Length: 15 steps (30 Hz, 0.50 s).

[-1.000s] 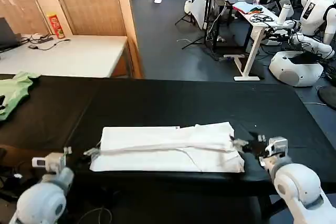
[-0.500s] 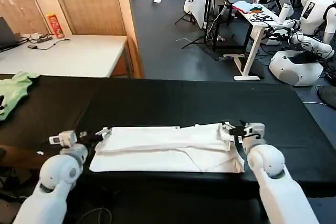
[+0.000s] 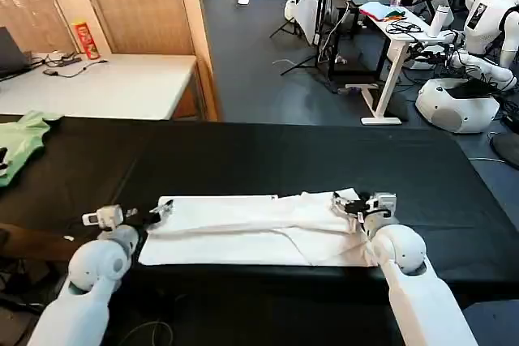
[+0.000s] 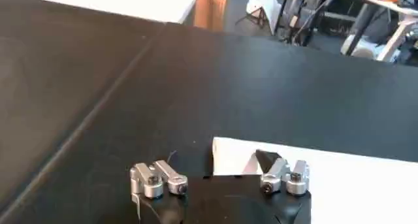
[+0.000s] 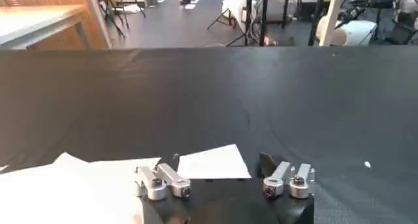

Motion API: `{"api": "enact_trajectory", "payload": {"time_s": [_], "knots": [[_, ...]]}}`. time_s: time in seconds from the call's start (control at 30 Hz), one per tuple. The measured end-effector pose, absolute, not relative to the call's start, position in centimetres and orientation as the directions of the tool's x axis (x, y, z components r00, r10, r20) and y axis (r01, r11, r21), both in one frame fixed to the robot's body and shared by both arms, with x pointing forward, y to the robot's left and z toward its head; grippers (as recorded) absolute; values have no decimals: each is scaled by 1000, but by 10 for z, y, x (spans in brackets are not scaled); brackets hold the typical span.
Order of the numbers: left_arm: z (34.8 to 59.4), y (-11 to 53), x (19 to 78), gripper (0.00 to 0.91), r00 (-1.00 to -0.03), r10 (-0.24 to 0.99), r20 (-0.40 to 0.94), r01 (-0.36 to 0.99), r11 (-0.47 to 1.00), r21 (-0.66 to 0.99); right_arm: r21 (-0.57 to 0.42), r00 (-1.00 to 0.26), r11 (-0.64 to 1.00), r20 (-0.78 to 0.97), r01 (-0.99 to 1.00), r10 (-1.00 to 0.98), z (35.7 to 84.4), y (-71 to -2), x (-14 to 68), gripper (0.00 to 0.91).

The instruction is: Fold and organize the clothes.

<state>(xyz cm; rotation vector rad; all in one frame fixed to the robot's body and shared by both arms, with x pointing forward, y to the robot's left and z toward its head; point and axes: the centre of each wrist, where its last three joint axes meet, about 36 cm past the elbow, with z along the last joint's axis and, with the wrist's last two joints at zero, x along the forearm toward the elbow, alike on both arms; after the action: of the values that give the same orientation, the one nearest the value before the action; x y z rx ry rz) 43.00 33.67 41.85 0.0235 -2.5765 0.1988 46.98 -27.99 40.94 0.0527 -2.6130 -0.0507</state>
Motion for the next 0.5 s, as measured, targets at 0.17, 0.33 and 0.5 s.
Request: {"api": "enact_trajectory", "payload": {"time_s": [0.17,0.33,0.5], "knots": [[416,333,430,0,-853,34,520,-38,991,-126,48,-862,998,505,-29,-49,404,-277,470,98],[409,330,433,0,-878,27,477,-1,998,-58,33,-876,999,482,-17,-31,400,-268,467,59],[402,325,440,0,-914,-11,405,17,998,65,-8,-896,1000,442,28,28,396,-261,462,59]]}}
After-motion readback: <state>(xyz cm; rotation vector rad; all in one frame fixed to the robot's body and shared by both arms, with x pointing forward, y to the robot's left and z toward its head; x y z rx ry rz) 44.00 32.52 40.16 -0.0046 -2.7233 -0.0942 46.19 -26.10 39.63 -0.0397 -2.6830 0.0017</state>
